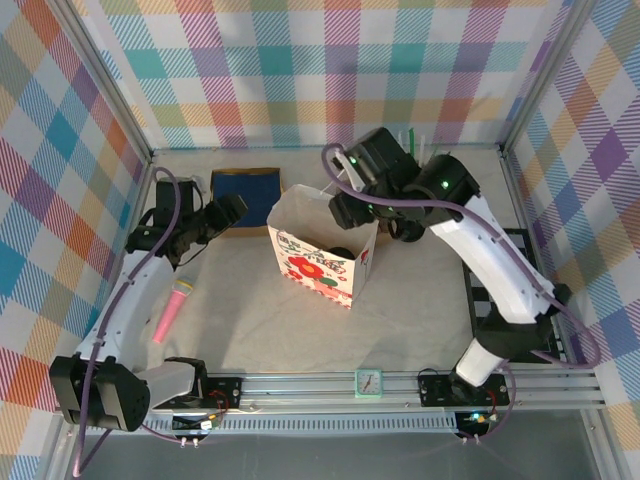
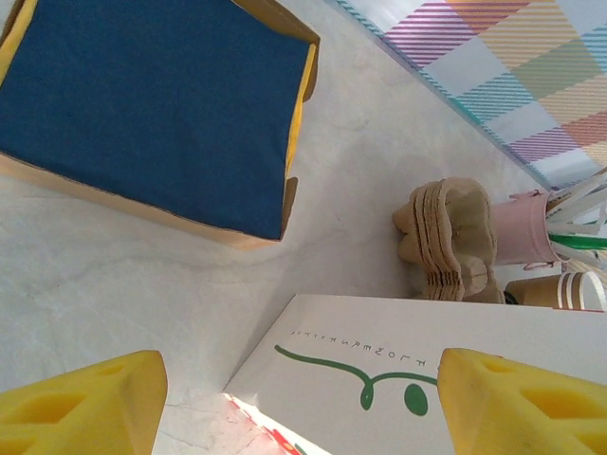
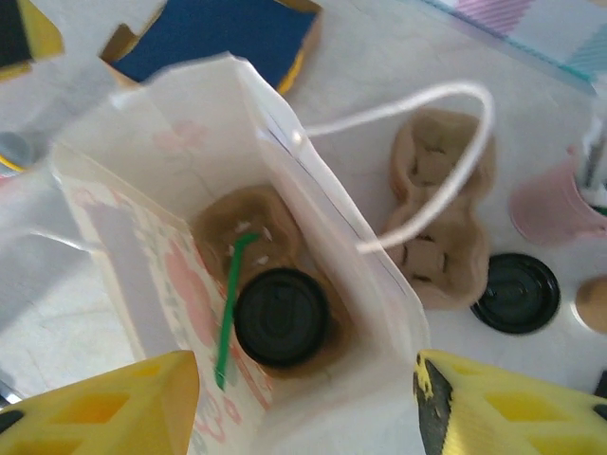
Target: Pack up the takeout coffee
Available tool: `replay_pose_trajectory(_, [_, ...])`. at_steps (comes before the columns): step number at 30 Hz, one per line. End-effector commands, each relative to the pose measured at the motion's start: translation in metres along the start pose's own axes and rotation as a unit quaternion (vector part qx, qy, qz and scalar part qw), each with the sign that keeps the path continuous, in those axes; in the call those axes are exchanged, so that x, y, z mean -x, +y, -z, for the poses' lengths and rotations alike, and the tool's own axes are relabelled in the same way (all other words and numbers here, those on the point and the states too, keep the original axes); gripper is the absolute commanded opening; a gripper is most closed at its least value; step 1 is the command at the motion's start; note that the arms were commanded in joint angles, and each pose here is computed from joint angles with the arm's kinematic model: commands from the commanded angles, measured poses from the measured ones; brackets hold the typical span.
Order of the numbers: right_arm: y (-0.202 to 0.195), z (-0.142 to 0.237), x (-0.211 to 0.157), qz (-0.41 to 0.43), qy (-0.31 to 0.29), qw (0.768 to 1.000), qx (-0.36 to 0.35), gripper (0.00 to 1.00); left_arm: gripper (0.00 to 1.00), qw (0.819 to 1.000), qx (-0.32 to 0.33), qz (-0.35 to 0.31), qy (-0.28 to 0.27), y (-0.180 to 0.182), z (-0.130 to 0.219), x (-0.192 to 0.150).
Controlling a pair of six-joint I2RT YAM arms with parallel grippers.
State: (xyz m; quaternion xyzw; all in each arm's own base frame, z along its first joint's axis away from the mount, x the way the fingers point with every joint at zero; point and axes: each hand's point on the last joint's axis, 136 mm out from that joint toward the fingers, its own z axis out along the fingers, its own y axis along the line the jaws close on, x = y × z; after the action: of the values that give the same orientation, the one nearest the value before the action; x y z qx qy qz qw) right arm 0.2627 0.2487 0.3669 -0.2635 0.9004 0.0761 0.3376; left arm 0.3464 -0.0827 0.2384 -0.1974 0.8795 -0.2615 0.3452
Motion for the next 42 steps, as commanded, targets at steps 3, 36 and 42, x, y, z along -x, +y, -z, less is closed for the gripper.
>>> replay_pose_trajectory(3, [-0.025,-0.002,-0.040,-0.068,0.022,0.997,-0.032,0.63,0.75,0.999,-0.038,-0.017,0.000,-0.025,-0.012,0.010])
replay_pose_trajectory(36, [-0.032,-0.043,-0.076,-0.124,0.061,0.990,-0.011,0.03,0.73,0.995,-0.039,-0.070,0.052,-0.051,-0.040,-0.030])
replay_pose_trajectory(42, [-0.048,-0.026,-0.083,-0.112,0.068,0.991,-0.037,0.04,0.73,0.995,-0.026,-0.082,0.048,-0.051,-0.037,-0.024])
